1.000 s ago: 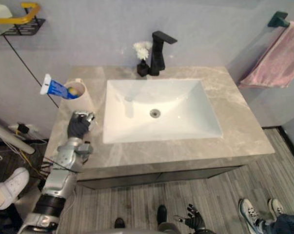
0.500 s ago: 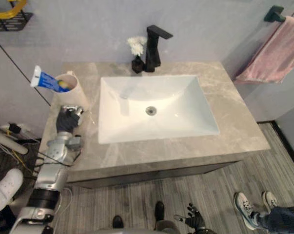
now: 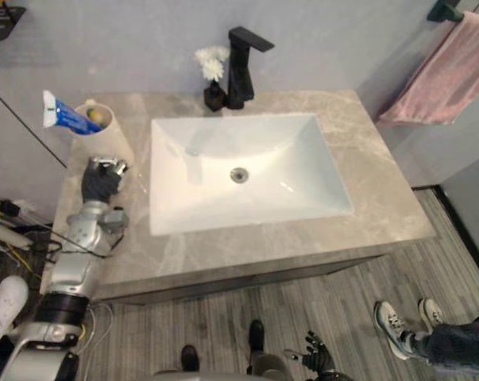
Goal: Organize washtable
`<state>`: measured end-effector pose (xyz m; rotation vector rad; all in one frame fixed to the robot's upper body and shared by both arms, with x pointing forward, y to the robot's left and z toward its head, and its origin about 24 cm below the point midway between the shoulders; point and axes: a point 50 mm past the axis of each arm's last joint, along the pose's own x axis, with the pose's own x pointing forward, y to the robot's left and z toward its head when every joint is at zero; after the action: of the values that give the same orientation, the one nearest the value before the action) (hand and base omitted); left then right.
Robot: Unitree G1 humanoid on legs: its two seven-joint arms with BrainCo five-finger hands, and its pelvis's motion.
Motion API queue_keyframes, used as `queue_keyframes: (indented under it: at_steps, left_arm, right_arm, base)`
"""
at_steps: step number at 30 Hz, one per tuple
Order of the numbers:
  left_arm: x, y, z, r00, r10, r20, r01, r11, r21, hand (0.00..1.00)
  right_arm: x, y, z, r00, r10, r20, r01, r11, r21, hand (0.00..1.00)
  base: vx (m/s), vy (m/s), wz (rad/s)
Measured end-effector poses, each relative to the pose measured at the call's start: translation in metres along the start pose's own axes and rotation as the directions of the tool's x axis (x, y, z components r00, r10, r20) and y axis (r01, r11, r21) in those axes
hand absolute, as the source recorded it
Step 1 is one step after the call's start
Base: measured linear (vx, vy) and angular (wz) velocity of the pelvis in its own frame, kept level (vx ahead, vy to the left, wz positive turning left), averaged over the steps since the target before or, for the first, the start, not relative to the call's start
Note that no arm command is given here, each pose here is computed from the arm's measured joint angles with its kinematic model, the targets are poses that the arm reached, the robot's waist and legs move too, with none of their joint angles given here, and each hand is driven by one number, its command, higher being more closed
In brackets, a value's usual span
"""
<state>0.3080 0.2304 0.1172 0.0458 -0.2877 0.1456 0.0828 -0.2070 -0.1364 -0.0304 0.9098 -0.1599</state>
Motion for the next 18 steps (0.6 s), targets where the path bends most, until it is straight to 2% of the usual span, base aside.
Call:
queue_keyframes:
  at_steps: [14, 18]
  left_arm:
    - [0.005, -0.001, -0.002, 1.0, 0.003, -0.01, -0.003, 1.0, 0.002, 1.0]
    - [0.004, -0.011, -0.001, 0.999, -0.041, -0.007, 0.041, 0.999, 0.0, 1.0]
  right_arm:
    - [0.0, 0.0, -0.001, 1.0, -0.001, -0.001, 0.001, 1.0, 0.001, 0.0]
    - [0.0, 0.0, -0.001, 1.0, 0.001, -0.002, -0.001, 1.0, 0.0, 0.0]
  base:
    - [0.0, -0.006, 0.01]
    - [-0.02, -0.019, 0.09]
